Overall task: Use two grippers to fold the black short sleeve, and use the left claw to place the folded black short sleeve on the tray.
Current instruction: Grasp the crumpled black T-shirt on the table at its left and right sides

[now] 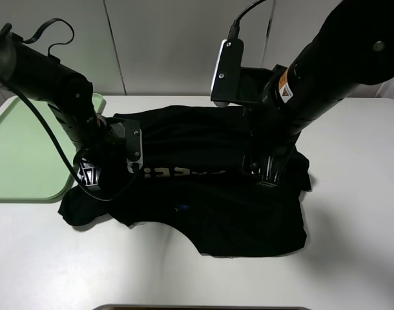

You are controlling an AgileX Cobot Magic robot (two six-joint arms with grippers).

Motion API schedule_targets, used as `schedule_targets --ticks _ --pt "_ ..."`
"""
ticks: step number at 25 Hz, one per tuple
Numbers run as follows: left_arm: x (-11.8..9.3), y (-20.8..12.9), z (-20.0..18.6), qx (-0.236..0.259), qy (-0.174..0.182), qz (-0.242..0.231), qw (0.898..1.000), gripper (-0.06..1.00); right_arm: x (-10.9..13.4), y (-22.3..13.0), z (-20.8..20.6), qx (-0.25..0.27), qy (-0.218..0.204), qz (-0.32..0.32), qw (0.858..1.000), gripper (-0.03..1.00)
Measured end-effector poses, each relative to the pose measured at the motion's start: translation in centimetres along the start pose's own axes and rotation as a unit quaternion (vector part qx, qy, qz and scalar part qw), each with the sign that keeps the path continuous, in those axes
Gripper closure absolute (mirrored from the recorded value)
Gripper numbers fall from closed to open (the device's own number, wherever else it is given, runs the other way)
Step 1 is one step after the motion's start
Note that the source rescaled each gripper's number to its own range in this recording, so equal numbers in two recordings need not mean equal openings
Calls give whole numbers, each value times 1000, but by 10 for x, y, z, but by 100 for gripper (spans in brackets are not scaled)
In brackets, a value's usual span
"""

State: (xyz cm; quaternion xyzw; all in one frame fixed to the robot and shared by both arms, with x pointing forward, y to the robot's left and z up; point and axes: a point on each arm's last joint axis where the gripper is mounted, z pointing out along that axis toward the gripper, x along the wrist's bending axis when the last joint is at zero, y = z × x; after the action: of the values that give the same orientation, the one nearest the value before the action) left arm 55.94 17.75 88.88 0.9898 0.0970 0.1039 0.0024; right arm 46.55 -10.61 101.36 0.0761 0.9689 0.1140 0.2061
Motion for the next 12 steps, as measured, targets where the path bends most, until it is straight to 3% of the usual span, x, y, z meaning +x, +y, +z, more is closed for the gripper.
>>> schedule_targets --ticks 12 --pt "1 0 0 -3 4 -1 1000 9 -22 -34 66 95 25 -31 995 -3"
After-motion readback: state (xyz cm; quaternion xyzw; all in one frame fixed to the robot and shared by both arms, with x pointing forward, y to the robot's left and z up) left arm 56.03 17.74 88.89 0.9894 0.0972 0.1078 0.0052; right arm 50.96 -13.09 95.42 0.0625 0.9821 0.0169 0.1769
